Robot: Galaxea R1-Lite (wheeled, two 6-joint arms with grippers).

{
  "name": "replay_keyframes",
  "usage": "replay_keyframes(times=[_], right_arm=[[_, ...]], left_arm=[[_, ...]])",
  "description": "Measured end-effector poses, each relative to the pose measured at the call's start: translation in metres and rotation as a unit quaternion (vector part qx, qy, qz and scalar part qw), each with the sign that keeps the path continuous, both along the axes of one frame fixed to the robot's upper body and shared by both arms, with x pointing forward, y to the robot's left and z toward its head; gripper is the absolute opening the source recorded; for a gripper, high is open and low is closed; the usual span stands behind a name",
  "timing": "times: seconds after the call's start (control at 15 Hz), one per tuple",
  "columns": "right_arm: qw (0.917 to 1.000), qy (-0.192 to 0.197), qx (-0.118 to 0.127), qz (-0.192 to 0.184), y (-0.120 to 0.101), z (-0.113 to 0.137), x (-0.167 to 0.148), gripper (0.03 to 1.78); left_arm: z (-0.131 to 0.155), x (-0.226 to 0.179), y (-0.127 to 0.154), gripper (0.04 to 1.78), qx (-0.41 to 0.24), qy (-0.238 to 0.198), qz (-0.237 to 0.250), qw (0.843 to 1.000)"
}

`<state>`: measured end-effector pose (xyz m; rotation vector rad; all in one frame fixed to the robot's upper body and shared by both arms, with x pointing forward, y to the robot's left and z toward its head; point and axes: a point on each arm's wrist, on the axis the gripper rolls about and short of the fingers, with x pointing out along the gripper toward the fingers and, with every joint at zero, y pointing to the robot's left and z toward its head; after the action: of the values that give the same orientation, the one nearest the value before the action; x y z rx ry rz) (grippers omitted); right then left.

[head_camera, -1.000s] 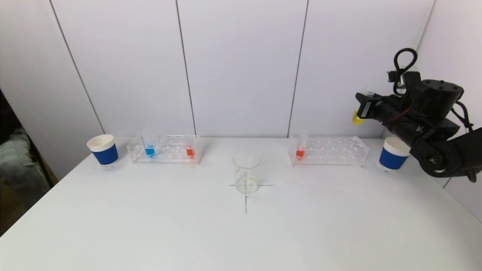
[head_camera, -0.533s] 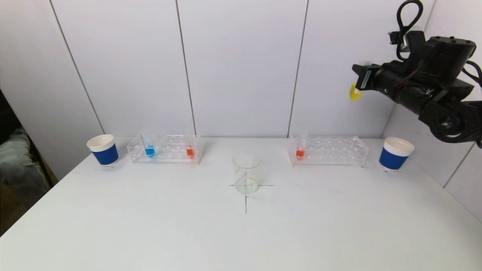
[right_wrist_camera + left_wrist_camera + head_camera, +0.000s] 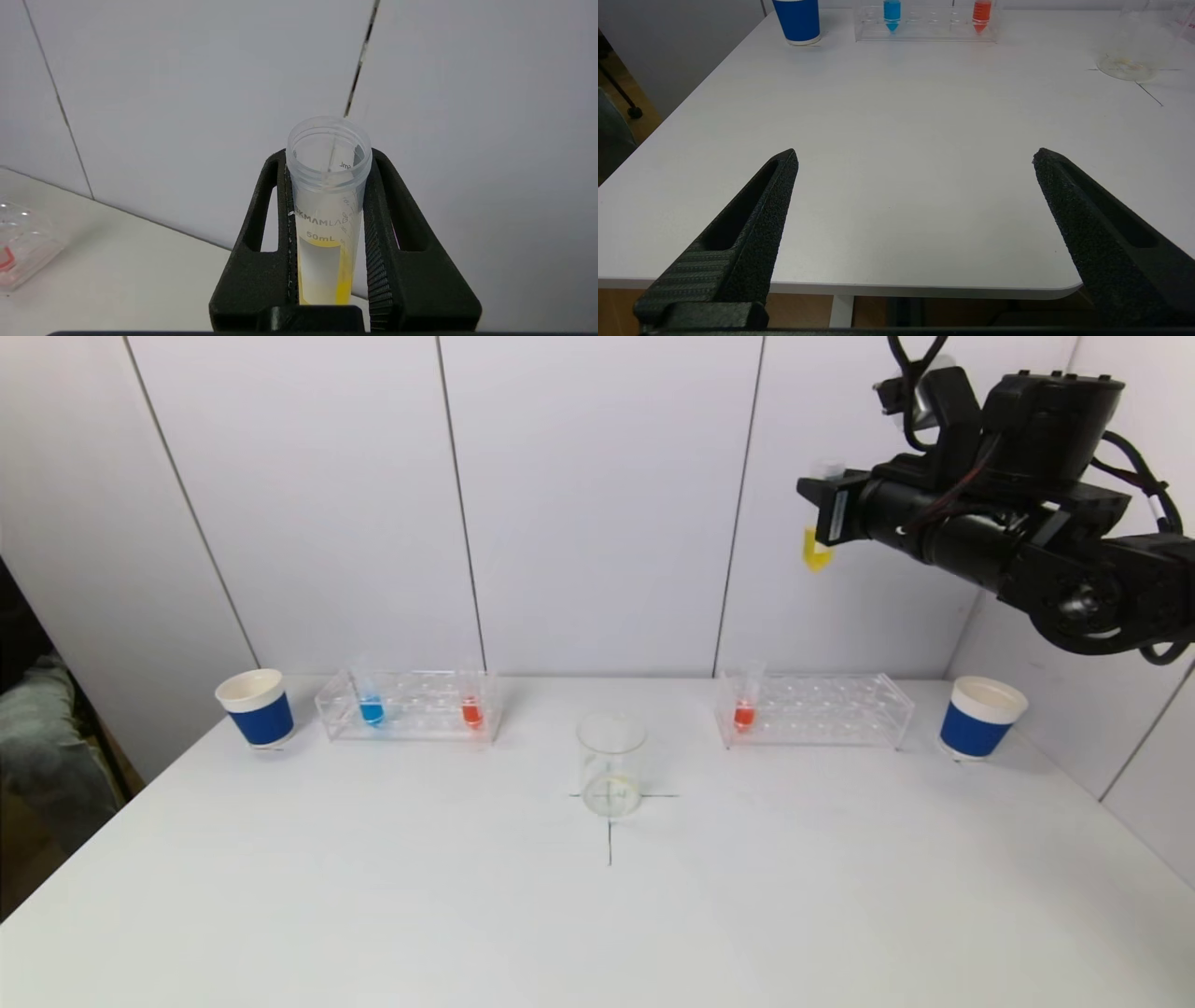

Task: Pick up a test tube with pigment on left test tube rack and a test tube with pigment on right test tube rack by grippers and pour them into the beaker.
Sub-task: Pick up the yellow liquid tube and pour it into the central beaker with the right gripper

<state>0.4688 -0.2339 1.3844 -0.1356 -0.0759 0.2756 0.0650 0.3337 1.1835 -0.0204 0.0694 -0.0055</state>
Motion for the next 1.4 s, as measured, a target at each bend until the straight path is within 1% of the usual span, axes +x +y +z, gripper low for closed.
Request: replay_keyframes(times=[0.13, 0.27, 0.53, 0.73, 0.87, 1.07, 1.2, 1.27, 1.4], right_arm=[[0.9994, -0.009, -0.026, 0.022, 0.01, 0.001, -0.002, 0.46], [0.9981, -0.011, -0.047, 0.037, 0.021, 0.0, -0.001, 0.46], [0.9925, -0.014, -0.102, 0.066, 0.041, -0.009, 0.001, 0.46], [0.9852, -0.011, -0.145, 0.09, 0.056, -0.021, 0.004, 0.46], [0.9817, -0.005, -0.161, 0.102, 0.066, -0.029, 0.005, 0.46], [0.974, -0.009, -0.189, 0.125, 0.076, -0.041, 0.009, 0.46], [0.9709, -0.011, -0.199, 0.132, 0.081, -0.048, 0.013, 0.46], [0.9679, -0.013, -0.209, 0.139, 0.082, -0.052, 0.014, 0.46], [0.9568, -0.026, -0.238, 0.166, 0.083, -0.06, 0.016, 0.46]], left_arm=[[0.0, 0.0, 0.0, 1.76, 0.0, 0.0, 0.0, 1.0], [0.0, 0.0, 0.0, 1.76, 0.0, 0.0, 0.0, 1.0], [0.0, 0.0, 0.0, 1.76, 0.0, 0.0, 0.0, 1.0], [0.0, 0.0, 0.0, 1.76, 0.0, 0.0, 0.0, 1.0], [0.0, 0.0, 0.0, 1.76, 0.0, 0.0, 0.0, 1.0], [0.0, 0.0, 0.0, 1.76, 0.0, 0.0, 0.0, 1.0], [0.0, 0.0, 0.0, 1.76, 0.0, 0.0, 0.0, 1.0], [0.0, 0.0, 0.0, 1.76, 0.0, 0.0, 0.0, 1.0], [0.0, 0.0, 0.0, 1.76, 0.0, 0.0, 0.0, 1.0]])
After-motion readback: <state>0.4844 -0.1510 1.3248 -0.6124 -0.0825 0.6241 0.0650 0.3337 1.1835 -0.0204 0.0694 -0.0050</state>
